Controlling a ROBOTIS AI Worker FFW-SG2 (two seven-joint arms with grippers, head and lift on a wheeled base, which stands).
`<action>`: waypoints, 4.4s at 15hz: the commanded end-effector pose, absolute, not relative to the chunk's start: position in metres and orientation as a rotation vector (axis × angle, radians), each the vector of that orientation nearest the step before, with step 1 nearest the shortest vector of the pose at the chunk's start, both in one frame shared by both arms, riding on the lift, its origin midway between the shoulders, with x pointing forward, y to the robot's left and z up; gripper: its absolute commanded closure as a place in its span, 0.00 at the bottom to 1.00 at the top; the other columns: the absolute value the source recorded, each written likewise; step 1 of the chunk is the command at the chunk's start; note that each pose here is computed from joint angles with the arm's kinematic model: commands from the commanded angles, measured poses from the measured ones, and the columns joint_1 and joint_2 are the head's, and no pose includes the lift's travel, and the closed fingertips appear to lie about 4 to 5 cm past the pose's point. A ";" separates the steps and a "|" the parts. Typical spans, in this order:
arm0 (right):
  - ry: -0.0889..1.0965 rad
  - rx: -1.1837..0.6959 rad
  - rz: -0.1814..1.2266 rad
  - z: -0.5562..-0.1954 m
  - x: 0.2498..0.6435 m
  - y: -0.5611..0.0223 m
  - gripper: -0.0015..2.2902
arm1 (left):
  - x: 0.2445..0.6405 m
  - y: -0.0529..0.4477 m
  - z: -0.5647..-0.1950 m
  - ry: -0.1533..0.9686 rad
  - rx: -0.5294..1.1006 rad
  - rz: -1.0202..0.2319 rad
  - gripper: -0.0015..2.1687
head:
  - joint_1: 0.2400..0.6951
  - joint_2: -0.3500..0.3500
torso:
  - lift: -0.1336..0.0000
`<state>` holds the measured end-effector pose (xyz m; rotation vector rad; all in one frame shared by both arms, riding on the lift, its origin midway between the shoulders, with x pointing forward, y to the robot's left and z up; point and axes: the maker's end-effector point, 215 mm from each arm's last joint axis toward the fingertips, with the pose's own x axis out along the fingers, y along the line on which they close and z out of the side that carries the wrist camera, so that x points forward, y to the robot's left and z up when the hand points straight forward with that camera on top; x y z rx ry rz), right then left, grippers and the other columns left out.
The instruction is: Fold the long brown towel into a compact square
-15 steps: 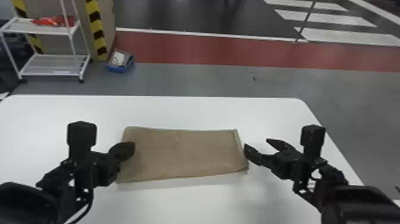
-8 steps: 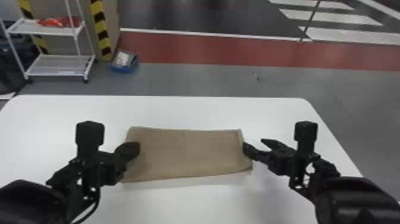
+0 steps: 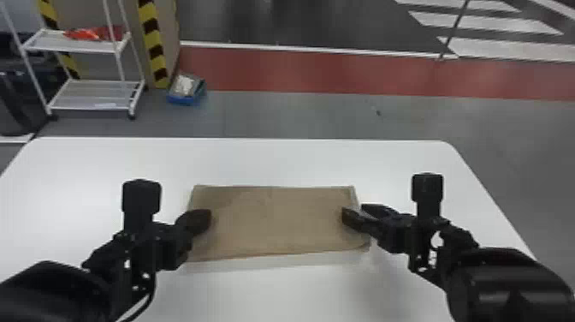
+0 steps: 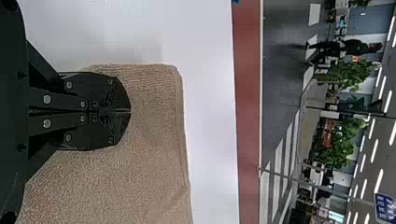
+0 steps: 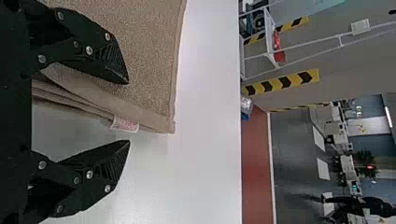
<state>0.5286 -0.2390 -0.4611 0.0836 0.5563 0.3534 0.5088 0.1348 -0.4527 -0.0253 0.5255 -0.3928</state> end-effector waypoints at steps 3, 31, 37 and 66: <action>0.698 0.089 0.336 -0.494 0.508 -0.232 0.25 | 0.508 0.136 -0.453 0.526 -0.024 -0.388 0.84 | 1.00 0.34 | 0.07; 0.405 0.213 0.576 -0.347 0.523 -0.094 0.57 | 0.489 0.092 -0.414 0.455 -0.116 -0.455 0.79 | 1.00 0.49 | 0.07; 0.387 0.215 0.620 -0.332 0.527 -0.068 0.57 | 0.471 0.102 -0.464 0.554 -0.100 -0.457 0.79 | 1.00 0.52 | 0.07; 0.571 0.176 0.711 -0.399 0.465 -0.001 0.03 | 0.455 0.077 -0.472 0.563 -0.091 -0.498 0.79 | 1.00 0.63 | 0.07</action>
